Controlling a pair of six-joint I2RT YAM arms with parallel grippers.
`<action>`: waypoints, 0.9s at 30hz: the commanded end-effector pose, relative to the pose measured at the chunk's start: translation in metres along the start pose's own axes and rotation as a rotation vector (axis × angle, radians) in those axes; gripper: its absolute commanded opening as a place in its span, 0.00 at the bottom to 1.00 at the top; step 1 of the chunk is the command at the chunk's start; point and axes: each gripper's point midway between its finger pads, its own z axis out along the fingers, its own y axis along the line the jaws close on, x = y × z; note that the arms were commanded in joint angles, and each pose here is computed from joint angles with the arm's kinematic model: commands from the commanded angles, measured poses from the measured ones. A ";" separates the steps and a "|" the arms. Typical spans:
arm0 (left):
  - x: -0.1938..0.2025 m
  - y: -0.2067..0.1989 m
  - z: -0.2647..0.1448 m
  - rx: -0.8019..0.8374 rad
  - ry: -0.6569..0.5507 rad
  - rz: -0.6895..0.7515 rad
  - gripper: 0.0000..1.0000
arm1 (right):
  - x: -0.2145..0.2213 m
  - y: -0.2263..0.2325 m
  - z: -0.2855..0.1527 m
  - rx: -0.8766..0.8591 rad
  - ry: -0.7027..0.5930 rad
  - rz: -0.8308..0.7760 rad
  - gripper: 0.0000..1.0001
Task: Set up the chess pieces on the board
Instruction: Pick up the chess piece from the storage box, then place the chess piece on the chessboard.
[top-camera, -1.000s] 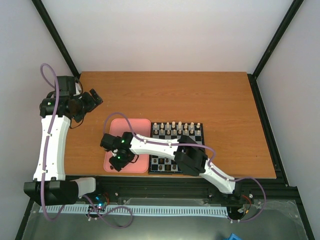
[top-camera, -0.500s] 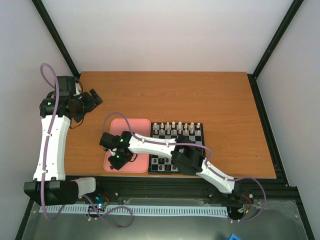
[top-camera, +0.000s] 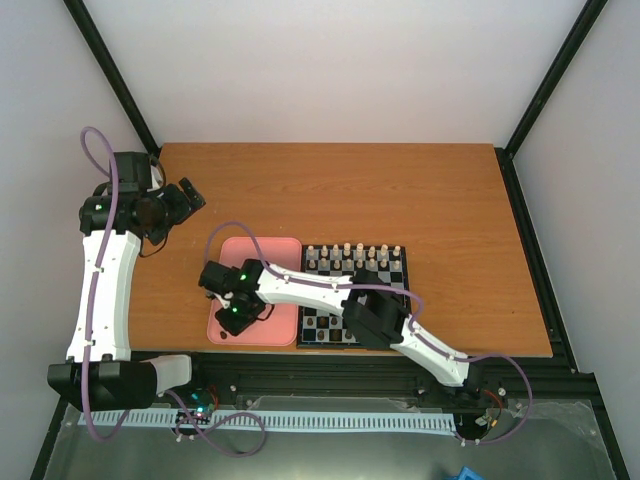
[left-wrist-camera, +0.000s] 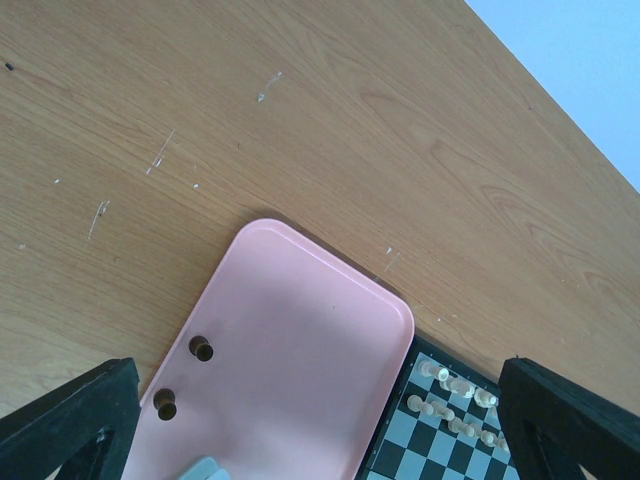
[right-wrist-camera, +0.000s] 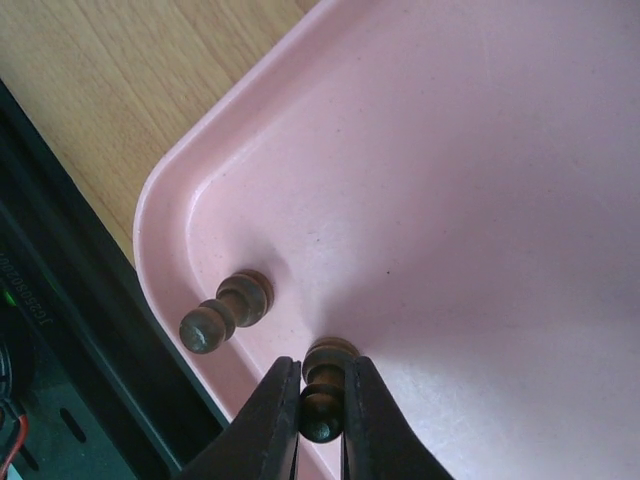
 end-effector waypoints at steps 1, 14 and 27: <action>-0.005 -0.006 -0.004 0.018 -0.022 0.011 1.00 | 0.001 -0.007 0.003 0.015 0.019 0.011 0.06; -0.008 -0.008 -0.008 0.023 -0.032 0.010 1.00 | 0.001 -0.091 -0.140 0.224 -0.265 0.240 0.03; -0.005 -0.008 0.001 0.023 0.000 0.006 1.00 | 0.204 -0.220 -0.187 0.388 -0.261 0.789 0.03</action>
